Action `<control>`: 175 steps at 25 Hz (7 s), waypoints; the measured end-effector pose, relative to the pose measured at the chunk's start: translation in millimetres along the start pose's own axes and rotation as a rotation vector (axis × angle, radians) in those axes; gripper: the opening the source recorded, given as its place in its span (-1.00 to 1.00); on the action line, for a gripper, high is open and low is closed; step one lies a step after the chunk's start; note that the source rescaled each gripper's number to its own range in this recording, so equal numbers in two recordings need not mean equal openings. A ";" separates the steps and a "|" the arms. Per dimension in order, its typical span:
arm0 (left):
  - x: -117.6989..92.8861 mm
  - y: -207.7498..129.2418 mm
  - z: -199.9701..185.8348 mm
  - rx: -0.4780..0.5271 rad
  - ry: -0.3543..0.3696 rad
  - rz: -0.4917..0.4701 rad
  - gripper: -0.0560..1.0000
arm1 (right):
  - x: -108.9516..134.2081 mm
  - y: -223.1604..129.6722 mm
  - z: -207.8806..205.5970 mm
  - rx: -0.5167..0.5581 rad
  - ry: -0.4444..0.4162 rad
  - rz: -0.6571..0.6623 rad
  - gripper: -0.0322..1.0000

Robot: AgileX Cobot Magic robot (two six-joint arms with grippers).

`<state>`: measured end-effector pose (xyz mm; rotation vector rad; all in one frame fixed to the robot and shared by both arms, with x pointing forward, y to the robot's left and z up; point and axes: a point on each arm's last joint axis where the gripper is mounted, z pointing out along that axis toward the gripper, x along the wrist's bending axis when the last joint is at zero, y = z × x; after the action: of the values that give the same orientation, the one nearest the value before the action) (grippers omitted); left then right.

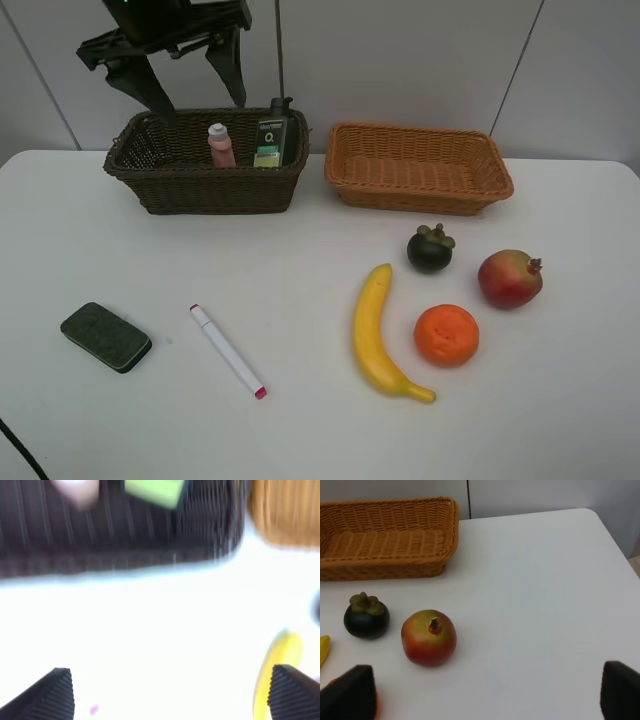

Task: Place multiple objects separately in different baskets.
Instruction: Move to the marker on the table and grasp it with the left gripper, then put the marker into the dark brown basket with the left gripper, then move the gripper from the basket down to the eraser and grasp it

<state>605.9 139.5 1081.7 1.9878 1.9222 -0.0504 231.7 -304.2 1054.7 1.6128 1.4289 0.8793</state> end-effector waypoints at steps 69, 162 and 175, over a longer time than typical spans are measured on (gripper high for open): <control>-25.6 -129.9 155.0 0.309 0.107 -0.018 -0.89 | 0.0 0.0 0.0 0.000 0.000 -0.001 0.98; 140.4 -160.2 55.0 0.079 0.140 -0.854 1.00 | 0.0 0.0 0.0 0.000 0.000 -0.001 0.98; 154.7 -152.4 102.2 0.098 0.186 -0.897 1.00 | 0.0 0.0 0.0 0.000 0.000 -0.001 0.98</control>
<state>491.8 257.8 906.9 1.0482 2.8164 -0.1991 231.7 -304.2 1054.7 1.6121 1.4295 0.8788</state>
